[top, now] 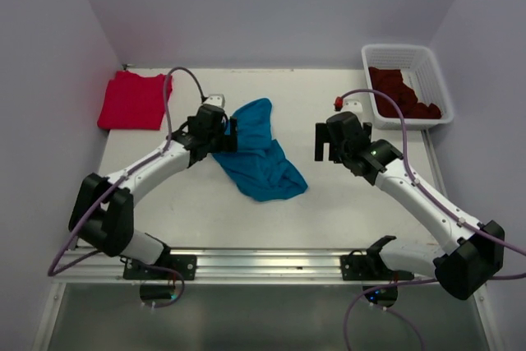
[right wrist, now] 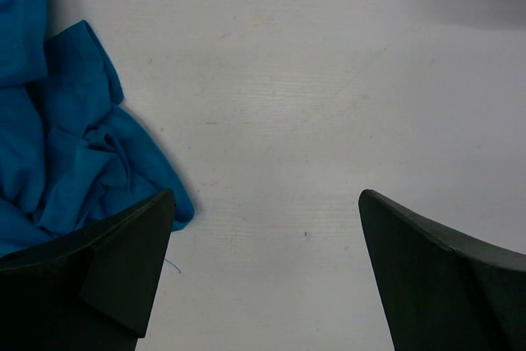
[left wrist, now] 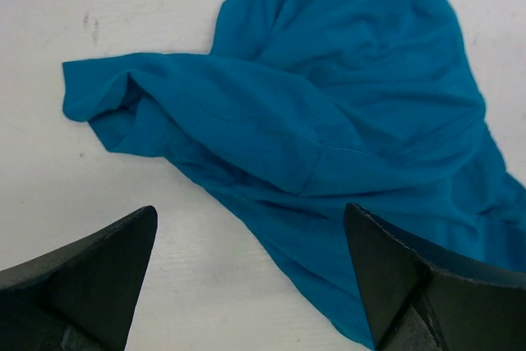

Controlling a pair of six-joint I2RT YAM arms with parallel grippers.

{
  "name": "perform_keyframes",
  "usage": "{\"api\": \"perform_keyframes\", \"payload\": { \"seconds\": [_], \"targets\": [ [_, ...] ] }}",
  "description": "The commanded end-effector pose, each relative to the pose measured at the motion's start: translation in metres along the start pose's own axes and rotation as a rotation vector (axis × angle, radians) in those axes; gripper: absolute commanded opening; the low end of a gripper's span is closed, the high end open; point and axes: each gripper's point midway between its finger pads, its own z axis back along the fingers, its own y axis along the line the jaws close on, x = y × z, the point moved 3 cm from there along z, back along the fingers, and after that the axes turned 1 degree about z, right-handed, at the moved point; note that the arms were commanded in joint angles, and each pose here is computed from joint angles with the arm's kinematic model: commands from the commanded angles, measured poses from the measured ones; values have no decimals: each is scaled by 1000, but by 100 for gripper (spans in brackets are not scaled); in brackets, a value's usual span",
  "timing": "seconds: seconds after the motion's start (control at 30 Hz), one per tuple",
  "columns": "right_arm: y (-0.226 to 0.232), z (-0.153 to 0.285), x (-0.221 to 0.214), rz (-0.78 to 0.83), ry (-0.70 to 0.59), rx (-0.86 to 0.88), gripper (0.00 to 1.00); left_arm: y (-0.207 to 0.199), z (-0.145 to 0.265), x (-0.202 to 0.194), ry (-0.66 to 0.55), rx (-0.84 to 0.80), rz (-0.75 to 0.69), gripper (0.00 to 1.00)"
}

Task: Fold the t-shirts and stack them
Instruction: Flatten the tshirt out

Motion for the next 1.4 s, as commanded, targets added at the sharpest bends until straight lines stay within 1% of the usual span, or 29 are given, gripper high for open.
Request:
{"api": "perform_keyframes", "payload": {
  "seconds": [0.0, 0.17, 0.3, 0.4, 0.5, 0.53, 0.6, 0.63, 0.73, 0.8, 0.83, 0.87, 0.9, 0.93, 1.0, 1.03, 1.07, 1.1, 1.13, 1.2, 1.23, 1.33, 1.37],
  "targets": [
    [6, 2, 10, -34, -29, 31, 99, -11, -23, 11, -20, -14, -176, 100],
    [5, 5, 11, -22, -30, 27, 99, -17, -46, 16, -17, 3, -321, 100],
    [4, 5, 11, -21, -29, 27, 99, -24, -57, 19, -18, -17, -388, 100],
    [6, 5, 10, -21, -28, 37, 99, -26, -68, 19, -17, -19, -414, 93],
    [6, 5, 10, -23, -26, 37, 99, -28, -77, 15, 7, -19, -430, 67],
    [6, 5, 9, -23, -26, 37, 99, -30, -78, 18, 3, -20, -429, 51],
    [4, 8, 10, -23, -29, 35, 99, -31, -82, 18, 1, -19, -430, 35],
    [3, 8, 10, -24, -32, 32, 99, -29, -83, 21, -6, -7, -428, 1],
    [1, 10, 10, -23, -36, 29, 99, -28, -82, 30, -40, 17, -399, 0],
    [-1, 11, 9, -19, -37, 24, 99, -27, -75, 43, -81, 34, -318, 0],
    [-1, 12, 8, -18, -36, 23, 99, -20, -72, 53, -111, 44, -266, 0],
    [-2, 11, 7, -15, -34, 21, 99, -17, -70, 58, -130, 45, -183, 0],
    [-2, 11, 7, -16, -34, 21, 99, -12, -61, 67, -162, 44, -128, 0],
    [-3, 11, 6, -17, -33, 19, 99, 3, -58, 77, -187, 77, -69, 0],
    [-2, 10, 5, -14, -29, 22, 99, 19, -45, 90, -234, 129, 58, 0],
    [-2, 9, 4, -14, -27, 23, 99, 43, -40, 93, -251, 238, 123, 0],
    [-1, 9, 3, -12, -24, 24, 99, 51, -36, 94, -270, 269, 224, 0],
    [-1, 8, 3, -12, -24, 24, 99, 61, -26, 96, -293, 292, 283, 0],
    [-1, 7, 3, -12, -21, 22, 99, 77, -22, 97, -311, 326, 377, 0],
    [1, 6, 2, -10, -21, 28, 99, 98, -14, 93, -327, 360, 467, 0],
    [2, 5, 2, -8, -17, 30, 99, 103, -12, 88, -319, 371, 523, 0],
    [4, 2, 1, -4, -10, 34, 99, 119, -7, 74, -281, 414, 604, 0],
    [5, 1, 0, -2, -5, 36, 99, 121, -6, 69, -267, 420, 619, 8]
  ]
}}
